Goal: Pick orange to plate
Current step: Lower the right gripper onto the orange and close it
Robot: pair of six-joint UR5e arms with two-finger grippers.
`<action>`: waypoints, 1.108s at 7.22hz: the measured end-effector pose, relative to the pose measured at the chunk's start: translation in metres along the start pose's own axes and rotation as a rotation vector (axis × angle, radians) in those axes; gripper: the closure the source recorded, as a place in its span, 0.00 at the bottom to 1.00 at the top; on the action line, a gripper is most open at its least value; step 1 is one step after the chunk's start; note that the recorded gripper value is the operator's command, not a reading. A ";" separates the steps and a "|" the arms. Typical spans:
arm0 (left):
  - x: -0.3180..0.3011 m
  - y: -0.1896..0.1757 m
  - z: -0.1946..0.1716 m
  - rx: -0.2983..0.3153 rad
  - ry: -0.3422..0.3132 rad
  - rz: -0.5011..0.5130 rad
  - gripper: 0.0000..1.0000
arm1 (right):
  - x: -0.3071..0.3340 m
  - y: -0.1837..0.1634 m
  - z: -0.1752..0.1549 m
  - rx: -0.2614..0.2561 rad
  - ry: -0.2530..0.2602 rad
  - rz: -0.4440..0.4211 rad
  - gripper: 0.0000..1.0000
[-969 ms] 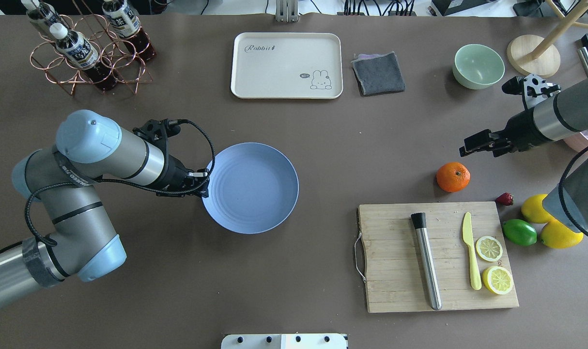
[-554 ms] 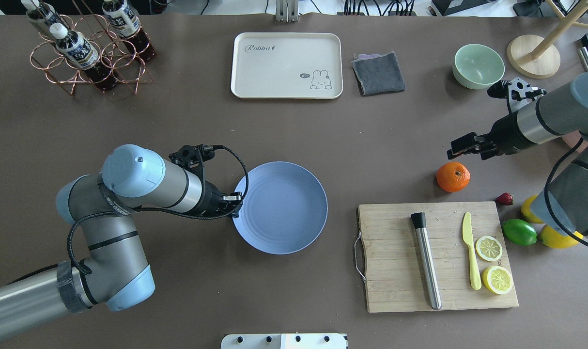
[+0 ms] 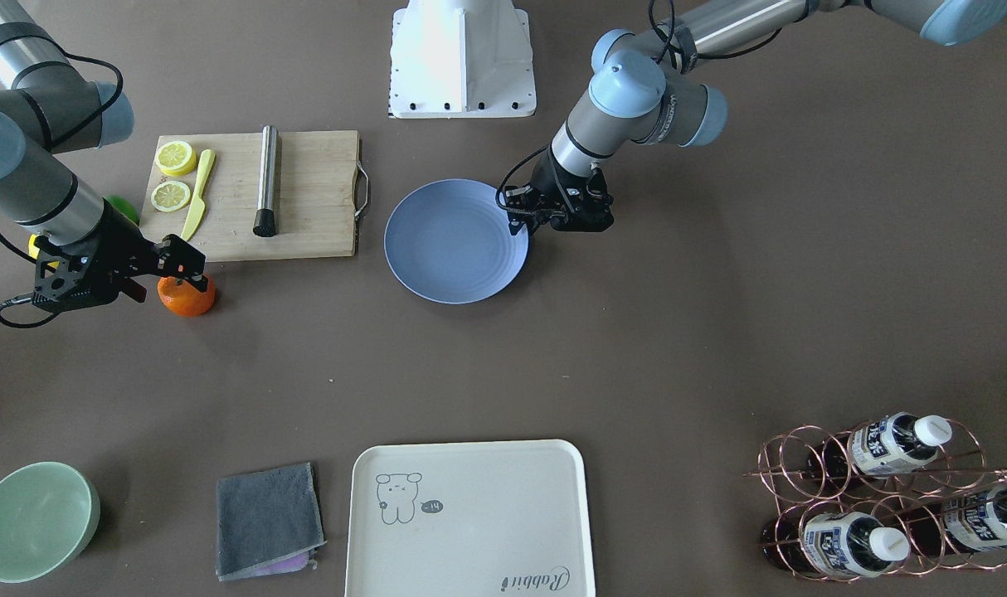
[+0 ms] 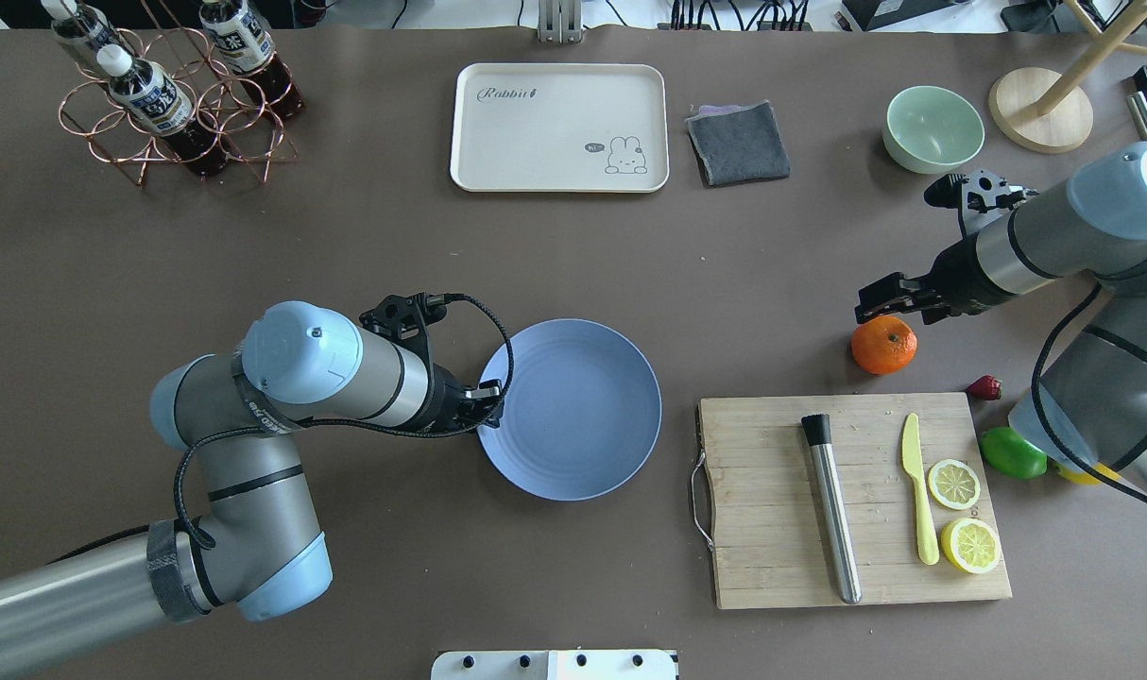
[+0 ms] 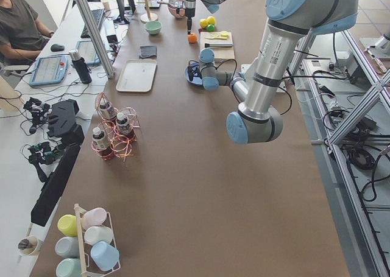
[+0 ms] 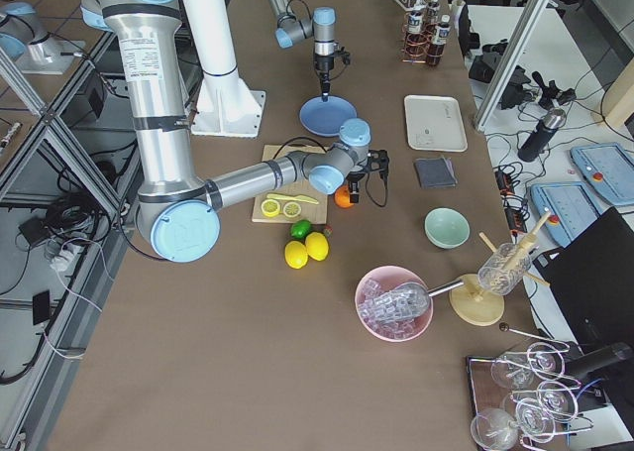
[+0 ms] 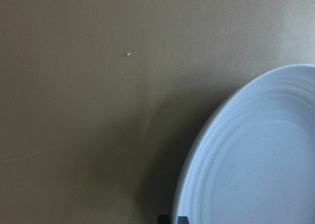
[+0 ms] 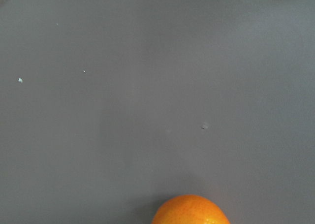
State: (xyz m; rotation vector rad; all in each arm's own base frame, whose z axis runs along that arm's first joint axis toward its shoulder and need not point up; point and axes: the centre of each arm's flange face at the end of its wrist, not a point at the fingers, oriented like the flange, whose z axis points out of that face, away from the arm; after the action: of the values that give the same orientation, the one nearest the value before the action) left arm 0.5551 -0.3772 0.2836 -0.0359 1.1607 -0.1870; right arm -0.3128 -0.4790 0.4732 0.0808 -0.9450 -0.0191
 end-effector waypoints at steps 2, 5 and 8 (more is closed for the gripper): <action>0.000 0.002 0.002 0.012 0.000 -0.009 0.03 | -0.007 0.011 0.018 -0.037 0.035 0.001 0.05; 0.001 0.008 0.006 0.033 0.000 -0.033 0.03 | -0.015 0.017 0.036 -0.043 0.104 -0.009 0.69; -0.001 0.008 0.007 0.035 0.001 -0.034 0.03 | -0.015 0.013 0.030 -0.040 0.104 -0.004 1.00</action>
State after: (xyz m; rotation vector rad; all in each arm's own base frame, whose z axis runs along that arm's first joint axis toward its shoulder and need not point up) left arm 0.5625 -0.3692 0.2865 -0.0249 1.1586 -0.2376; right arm -0.3465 -0.4669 0.4794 0.0462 -0.8405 -0.0373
